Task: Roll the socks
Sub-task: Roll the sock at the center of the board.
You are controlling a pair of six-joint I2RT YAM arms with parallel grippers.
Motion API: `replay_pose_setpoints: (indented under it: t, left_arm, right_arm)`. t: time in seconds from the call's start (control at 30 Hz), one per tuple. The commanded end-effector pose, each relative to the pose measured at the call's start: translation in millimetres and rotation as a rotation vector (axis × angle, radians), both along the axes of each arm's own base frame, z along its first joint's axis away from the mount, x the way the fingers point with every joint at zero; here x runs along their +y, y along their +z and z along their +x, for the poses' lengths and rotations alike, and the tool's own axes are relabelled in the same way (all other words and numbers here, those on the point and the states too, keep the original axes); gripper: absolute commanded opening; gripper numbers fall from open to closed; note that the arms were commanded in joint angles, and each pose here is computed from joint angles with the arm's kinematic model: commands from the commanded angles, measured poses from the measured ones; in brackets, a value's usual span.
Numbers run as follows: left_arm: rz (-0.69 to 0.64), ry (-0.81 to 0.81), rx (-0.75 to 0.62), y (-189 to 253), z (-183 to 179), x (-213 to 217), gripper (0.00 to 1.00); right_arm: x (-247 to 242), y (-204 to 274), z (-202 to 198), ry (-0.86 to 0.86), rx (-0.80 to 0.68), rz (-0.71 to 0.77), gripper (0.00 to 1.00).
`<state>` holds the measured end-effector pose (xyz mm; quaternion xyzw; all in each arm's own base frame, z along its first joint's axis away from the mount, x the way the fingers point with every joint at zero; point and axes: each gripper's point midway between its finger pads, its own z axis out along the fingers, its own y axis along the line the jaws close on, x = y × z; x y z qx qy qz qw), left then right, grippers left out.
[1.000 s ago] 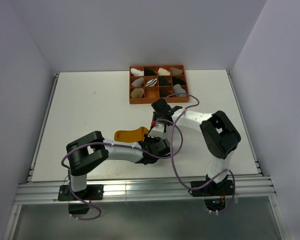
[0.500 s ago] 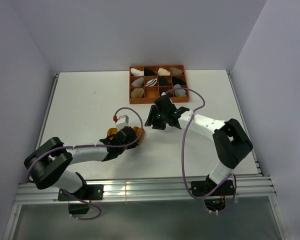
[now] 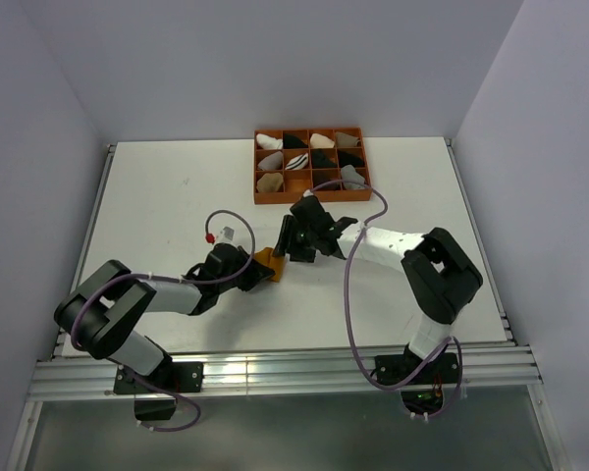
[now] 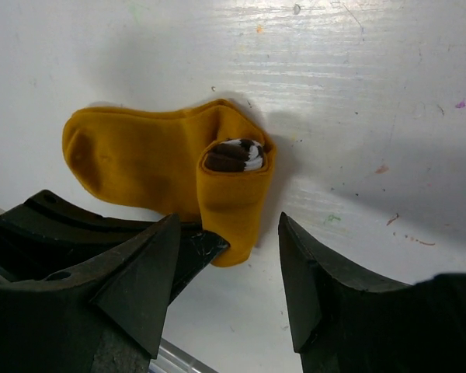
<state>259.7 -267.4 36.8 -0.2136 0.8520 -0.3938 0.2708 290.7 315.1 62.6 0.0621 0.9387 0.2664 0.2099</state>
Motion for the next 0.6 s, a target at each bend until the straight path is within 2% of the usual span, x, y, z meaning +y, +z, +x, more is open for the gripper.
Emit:
replay_pose_setpoints:
  t: [0.0, 0.23, 0.57]
  left_arm:
    - [-0.079, -0.036, 0.064, -4, -12, -5, 0.01]
    - [-0.134, -0.03, 0.096, -8, -12, -2, 0.01]
    - [-0.173, -0.045, 0.123, -13, -13, -4, 0.01]
  right_arm:
    - [8, -5, 3, 0.008, -0.014, 0.013, 0.61]
    - [13, -20, 6, 0.019, 0.003, 0.012, 0.61]
    - [15, -37, 8, 0.025, 0.029, 0.021, 0.56]
